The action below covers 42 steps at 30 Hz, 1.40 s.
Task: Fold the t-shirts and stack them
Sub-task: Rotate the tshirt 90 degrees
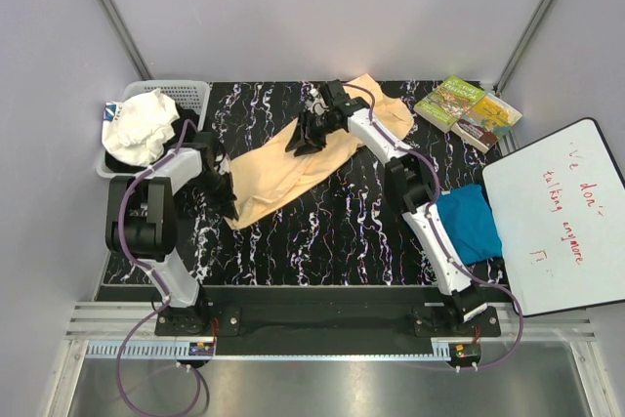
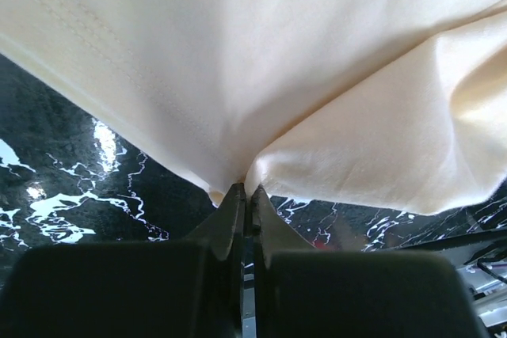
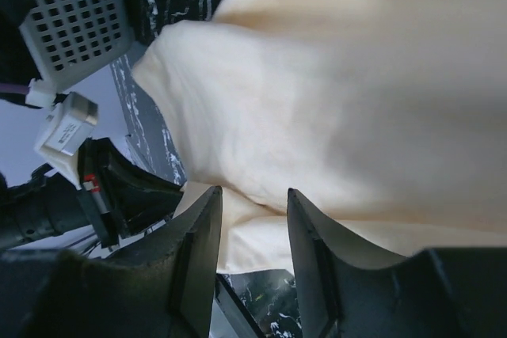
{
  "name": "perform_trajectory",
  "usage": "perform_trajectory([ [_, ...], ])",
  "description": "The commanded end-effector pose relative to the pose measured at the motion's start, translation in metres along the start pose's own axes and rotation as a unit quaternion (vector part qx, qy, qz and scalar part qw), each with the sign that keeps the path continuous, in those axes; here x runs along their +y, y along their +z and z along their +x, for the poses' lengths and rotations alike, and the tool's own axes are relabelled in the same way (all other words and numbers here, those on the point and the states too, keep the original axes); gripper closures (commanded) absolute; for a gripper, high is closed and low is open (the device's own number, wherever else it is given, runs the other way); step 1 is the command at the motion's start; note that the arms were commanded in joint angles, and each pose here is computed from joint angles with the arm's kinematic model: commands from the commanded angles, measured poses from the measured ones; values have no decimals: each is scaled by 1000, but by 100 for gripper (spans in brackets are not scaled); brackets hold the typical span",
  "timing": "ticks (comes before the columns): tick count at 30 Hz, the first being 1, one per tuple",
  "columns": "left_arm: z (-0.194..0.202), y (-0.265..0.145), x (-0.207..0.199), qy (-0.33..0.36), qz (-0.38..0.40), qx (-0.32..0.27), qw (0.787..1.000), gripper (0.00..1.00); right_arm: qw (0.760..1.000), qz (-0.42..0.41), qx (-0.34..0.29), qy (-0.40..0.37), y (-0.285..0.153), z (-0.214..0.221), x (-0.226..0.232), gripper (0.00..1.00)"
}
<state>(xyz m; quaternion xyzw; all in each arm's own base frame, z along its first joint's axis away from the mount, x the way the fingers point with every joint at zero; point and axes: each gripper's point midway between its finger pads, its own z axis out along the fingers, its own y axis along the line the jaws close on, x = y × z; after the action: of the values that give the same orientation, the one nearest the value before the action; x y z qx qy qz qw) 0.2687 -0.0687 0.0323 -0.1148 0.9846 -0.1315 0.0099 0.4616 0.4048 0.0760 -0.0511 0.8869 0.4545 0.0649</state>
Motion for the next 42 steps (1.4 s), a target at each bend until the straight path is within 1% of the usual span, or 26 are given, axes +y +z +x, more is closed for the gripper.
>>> perform_trajectory([
  [1, -6, -9, 13, -24, -11, -33, 999, 100, 1000, -14, -5, -14, 4, -2, 11, 53],
  [3, -7, -10, 24, -45, -16, -39, 998, 99, 999, -18, -15, -33, -10, -5, 28, 53],
  [4, -9, -12, 23, -50, -8, -44, 998, 85, 999, -16, -10, -31, -12, 0, 27, 53],
  [5, -10, -14, 25, -54, -5, -47, 997, 56, 999, -24, -15, -43, -24, 0, 42, 52],
  [7, -14, -18, 21, -43, 3, -58, 997, 35, 999, -22, 2, -36, -28, 12, 38, 53],
  [8, -17, -24, 19, -37, 6, -69, 997, 18, 999, -26, -2, -46, -40, 15, 51, 55],
  [9, -20, -28, 18, -28, 10, -78, 997, 11, 999, -17, 10, -40, -39, 25, 42, 55],
  [10, -22, -31, 14, -21, 19, -84, 996, 5, 999, -15, 11, -44, -43, 29, 45, 56],
  [11, -27, -38, 11, -16, 23, -98, 995, 1, 998, -18, 5, -55, -56, 31, 57, 57],
  [12, -27, -40, 9, -13, 27, -100, 995, 1, 998, -12, 13, -55, -57, 39, 51, 59],
  [13, -28, -42, 4, -8, 40, -103, 994, 1, 998, -17, 12, -62, -66, 42, 60, 59],
  [15, -31, -47, -1, -6, 49, -111, 993, 1, 998, -17, 28, -50, -68, 54, 57, 60],
  [16, -32, -48, -3, -1, 53, -115, 992, 1, 998, -30, 38, -50, -71, 61, 65, 60],
  [21, -33, -49, -15, 20, 69, -117, 991, 1, 994, -42, 96, -16, -53, 97, 62, 60],
  [22, -34, -49, -16, 24, 68, -119, 990, 2, 992, -52, 116, -4, -47, 104, 59, 61],
  [24, -33, -48, -23, 42, 62, -119, 990, 2, 989, -53, 136, 13, -35, 114, 60, 61],
  [25, -34, -48, -24, 49, 53, -123, 990, 2, 986, -60, 152, 25, -27, 120, 57, 61],
  [26, -33, -48, -30, 64, 48, -124, 989, 2, 985, -59, 160, 39, -23, 123, 57, 61],
  [28, -34, -47, -28, 78, 23, -131, 988, 2, 981, -65, 175, 51, -14, 128, 55, 61],
  [32, -36, -40, -30, 107, -20, -134, 985, 3, 977, -66, 187, 73, -2, 130, 55, 60],
  [36, -40, -32, -19, 113, -71, -132, 982, 3, 974, -74, 193, 87, 1, 127, 56, 58],
  [38, -45, -28, -16, 113, -84, -129, 982, 3, 974, -71, 195, 92, 4, 128, 55, 57],
  [40, -50, -23, -11, 111, -102, -126, 981, 6, 974, -71, 193, 95, 6, 125, 55, 56],
  [41, -51, -21, -10, 111, -106, -125, 980, 9, 974, -72, 193, 93, 7, 124, 58, 56],
  [42, -53, -17, -9, 112, -112, -120, 980, 26, 974, -72, 194, 97, 10, 124, 56, 55],
])
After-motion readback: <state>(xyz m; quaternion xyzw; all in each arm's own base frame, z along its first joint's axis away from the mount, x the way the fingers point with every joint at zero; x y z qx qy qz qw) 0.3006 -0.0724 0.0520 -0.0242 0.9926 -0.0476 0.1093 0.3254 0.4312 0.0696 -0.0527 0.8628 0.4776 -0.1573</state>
